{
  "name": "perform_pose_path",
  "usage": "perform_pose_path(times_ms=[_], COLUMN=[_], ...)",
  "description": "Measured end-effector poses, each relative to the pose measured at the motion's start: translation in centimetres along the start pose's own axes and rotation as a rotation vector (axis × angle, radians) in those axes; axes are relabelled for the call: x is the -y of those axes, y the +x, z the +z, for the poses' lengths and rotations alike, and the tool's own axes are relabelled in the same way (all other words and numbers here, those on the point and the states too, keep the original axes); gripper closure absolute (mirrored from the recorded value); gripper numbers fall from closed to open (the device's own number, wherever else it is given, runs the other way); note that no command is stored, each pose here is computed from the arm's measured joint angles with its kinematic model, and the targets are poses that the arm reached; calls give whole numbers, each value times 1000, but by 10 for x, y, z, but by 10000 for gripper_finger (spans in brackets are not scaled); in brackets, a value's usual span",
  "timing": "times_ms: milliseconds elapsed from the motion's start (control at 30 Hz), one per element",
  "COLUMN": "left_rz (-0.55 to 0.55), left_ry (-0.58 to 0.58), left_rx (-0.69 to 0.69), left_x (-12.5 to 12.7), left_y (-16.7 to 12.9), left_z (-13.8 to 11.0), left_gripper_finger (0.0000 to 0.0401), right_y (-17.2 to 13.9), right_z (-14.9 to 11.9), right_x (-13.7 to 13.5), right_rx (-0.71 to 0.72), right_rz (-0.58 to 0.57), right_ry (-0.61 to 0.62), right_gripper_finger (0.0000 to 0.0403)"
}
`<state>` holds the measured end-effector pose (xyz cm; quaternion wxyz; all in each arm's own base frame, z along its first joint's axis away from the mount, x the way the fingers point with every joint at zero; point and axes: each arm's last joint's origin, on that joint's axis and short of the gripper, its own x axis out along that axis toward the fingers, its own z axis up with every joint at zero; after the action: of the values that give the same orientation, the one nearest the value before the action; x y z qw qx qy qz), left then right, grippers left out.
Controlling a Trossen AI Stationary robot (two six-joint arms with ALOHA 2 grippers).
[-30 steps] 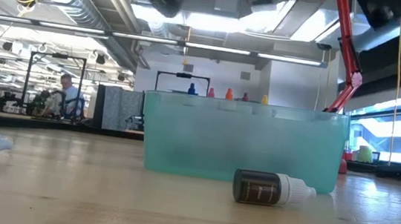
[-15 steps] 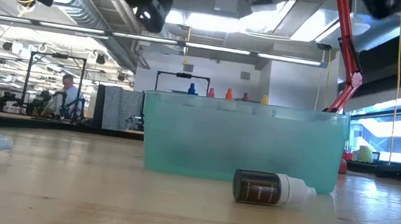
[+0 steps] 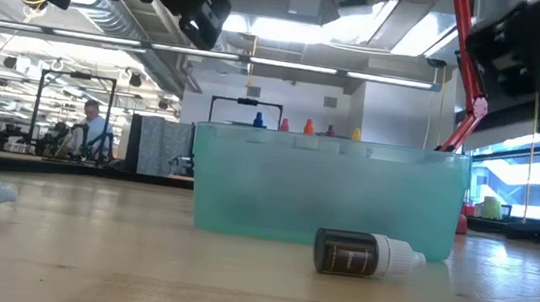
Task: Pick & Place food coloring
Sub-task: Put the small black food coloring bottle into the green bin
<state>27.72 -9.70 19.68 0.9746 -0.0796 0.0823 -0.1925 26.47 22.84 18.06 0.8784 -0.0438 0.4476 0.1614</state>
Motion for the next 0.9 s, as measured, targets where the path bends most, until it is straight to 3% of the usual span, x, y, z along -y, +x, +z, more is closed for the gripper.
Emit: perform_pose_path(times_ms=[400, 900], left_rz=[0, 2], left_ry=[-1, -1], left_rx=[-4, -12], left_x=[0, 0], left_y=[0, 0], left_z=[0, -1], left_gripper_finger=[309, 309], right_y=[25, 26], right_z=[-14, -12], right_x=[1, 2], right_rx=[-88, -59], right_rz=[-41, -61], right_ry=[-49, -46], right_gripper_finger=[214, 309])
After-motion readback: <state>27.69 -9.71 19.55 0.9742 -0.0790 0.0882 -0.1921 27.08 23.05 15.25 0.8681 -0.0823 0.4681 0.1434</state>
